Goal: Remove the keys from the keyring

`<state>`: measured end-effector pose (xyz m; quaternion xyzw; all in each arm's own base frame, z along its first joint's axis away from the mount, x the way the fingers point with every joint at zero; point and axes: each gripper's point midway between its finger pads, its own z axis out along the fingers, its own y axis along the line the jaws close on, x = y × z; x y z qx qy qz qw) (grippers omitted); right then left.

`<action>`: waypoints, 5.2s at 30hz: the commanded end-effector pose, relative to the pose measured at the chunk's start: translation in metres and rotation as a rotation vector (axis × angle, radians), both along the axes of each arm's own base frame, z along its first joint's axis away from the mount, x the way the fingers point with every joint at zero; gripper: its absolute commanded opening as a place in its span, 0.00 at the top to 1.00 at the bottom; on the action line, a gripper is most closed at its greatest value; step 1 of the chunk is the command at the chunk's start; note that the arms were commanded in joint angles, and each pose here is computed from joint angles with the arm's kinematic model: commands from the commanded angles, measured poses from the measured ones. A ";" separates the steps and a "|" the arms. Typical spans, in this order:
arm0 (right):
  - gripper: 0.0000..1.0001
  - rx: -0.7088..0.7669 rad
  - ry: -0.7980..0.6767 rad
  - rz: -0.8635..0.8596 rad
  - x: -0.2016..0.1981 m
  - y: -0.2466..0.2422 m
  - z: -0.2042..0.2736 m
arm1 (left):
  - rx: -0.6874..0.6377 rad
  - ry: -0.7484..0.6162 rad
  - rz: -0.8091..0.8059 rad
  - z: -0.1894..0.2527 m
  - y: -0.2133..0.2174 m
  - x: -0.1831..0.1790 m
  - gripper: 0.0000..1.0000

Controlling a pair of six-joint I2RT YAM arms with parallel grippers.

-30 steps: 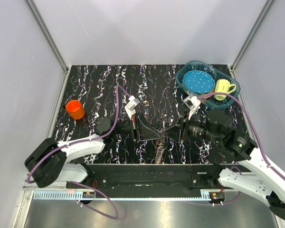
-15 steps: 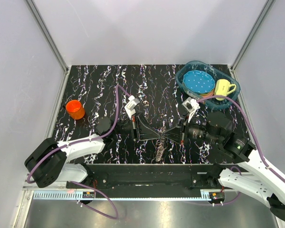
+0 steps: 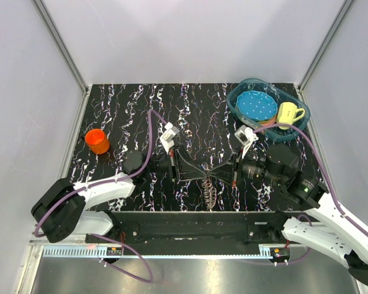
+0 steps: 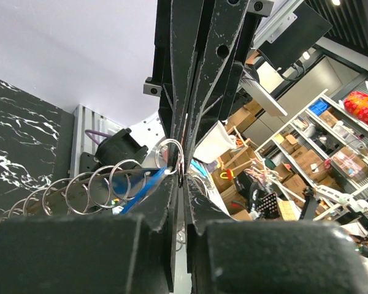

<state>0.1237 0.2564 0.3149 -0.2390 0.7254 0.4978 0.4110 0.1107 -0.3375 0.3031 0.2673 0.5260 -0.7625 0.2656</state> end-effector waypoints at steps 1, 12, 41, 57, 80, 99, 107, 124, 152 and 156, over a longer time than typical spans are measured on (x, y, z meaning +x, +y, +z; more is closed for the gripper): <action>1.00 0.048 -0.175 0.027 -0.003 -0.005 0.027 | -0.098 -0.161 0.119 0.026 0.011 0.010 0.83; 1.00 -0.132 -0.274 0.206 -0.017 -0.005 0.010 | 0.282 -0.534 0.541 0.018 0.049 0.057 0.46; 1.00 0.061 -0.314 0.328 -0.033 0.017 0.046 | 0.131 -0.901 0.301 0.051 0.035 -0.012 0.41; 1.00 0.082 -0.306 0.358 -0.033 0.024 0.044 | 0.116 -0.929 0.265 0.044 0.031 -0.019 0.45; 1.00 0.095 -0.313 0.358 -0.037 0.020 0.046 | 0.160 -0.979 0.219 0.029 0.031 -0.022 0.57; 1.00 0.127 -0.290 0.326 -0.033 0.022 0.045 | 0.190 -0.950 0.286 0.028 0.025 -0.008 0.70; 1.00 0.205 -0.321 0.171 -0.011 0.020 0.050 | 0.213 -0.894 0.326 0.024 0.030 -0.005 1.00; 1.00 0.283 -0.384 0.066 0.001 0.012 0.062 | 0.277 -0.847 0.399 0.009 0.034 0.008 1.00; 1.00 0.456 -0.432 -0.019 0.009 0.005 0.065 | 0.283 -0.770 0.384 -0.009 0.027 0.004 1.00; 1.00 0.494 -0.448 -0.018 0.005 0.002 0.068 | 0.311 -0.761 0.397 -0.016 0.028 0.008 1.00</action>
